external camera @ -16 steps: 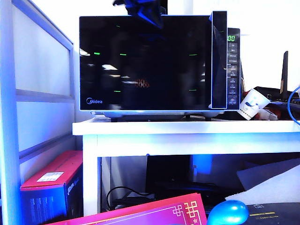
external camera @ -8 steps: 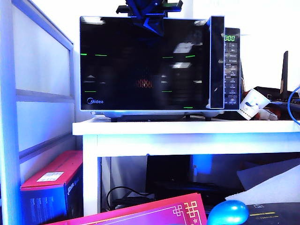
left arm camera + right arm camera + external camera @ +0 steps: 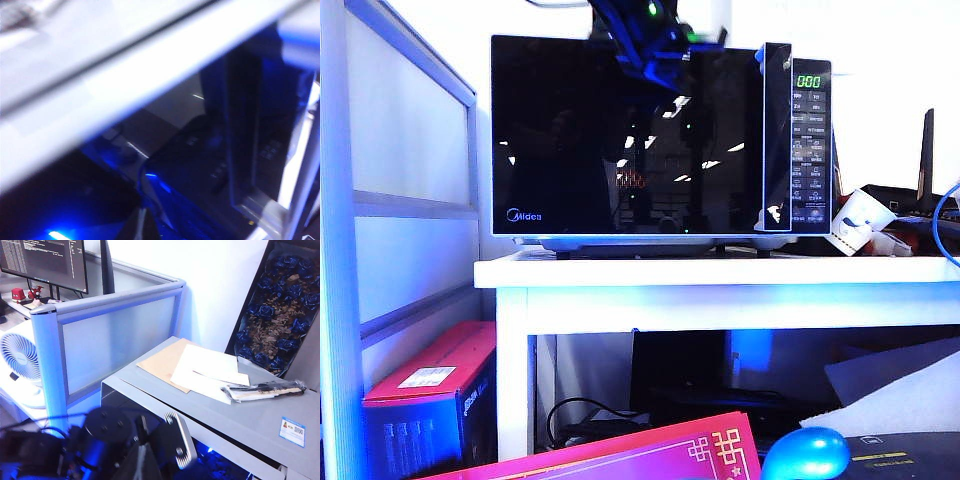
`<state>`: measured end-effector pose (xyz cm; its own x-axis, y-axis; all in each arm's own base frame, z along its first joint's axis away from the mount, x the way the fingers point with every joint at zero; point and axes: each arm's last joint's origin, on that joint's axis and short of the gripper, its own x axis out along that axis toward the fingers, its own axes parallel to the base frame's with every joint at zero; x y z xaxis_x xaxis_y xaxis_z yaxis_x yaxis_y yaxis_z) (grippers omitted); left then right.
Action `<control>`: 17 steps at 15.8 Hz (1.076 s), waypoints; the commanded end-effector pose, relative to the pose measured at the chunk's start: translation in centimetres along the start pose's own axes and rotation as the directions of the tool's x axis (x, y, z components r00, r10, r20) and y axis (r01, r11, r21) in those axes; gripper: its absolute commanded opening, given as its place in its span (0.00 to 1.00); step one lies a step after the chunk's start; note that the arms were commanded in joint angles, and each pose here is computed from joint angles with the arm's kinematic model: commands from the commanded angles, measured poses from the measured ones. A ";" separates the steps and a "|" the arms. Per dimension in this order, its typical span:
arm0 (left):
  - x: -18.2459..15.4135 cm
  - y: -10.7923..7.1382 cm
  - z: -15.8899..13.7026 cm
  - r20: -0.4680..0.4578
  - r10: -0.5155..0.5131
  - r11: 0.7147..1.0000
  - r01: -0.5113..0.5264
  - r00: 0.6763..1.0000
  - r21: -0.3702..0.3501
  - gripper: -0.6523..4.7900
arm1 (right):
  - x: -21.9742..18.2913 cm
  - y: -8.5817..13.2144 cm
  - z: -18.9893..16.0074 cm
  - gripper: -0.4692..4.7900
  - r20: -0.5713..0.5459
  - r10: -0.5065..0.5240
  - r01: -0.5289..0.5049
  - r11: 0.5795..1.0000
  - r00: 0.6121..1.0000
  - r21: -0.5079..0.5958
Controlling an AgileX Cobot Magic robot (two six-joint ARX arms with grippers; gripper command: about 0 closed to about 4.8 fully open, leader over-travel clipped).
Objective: Open the microwave door, place the orange inside the microwave, then close the microwave door.
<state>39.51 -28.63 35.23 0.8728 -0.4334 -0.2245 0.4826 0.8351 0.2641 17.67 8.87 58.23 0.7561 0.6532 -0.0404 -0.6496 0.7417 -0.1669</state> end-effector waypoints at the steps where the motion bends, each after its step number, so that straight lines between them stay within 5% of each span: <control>1: 0.8 0.5 0.1 0.080 0.067 0.997 -0.065 0.994 -0.027 0.11 | -0.3 0.0 0.3 0.09 0.026 -0.001 0.001 1.000 1.000 -0.004; 7: 1.0 0.4 1.0 0.226 0.003 0.996 0.018 0.974 -0.090 0.11 | -0.3 0.0 0.3 0.09 0.026 -0.001 0.001 1.000 1.000 -0.004; 17: 3.3 -0.2 -1.4 0.189 0.025 0.993 -0.002 0.982 -0.118 0.11 | -0.3 0.1 0.3 0.09 0.025 -0.001 0.001 1.000 1.000 -0.002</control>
<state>41.41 -30.50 33.46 0.8312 -0.5548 -0.0356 0.5528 0.8179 0.1595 17.68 8.88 58.24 0.7562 0.6532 -0.0386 -0.6493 0.7418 -0.1675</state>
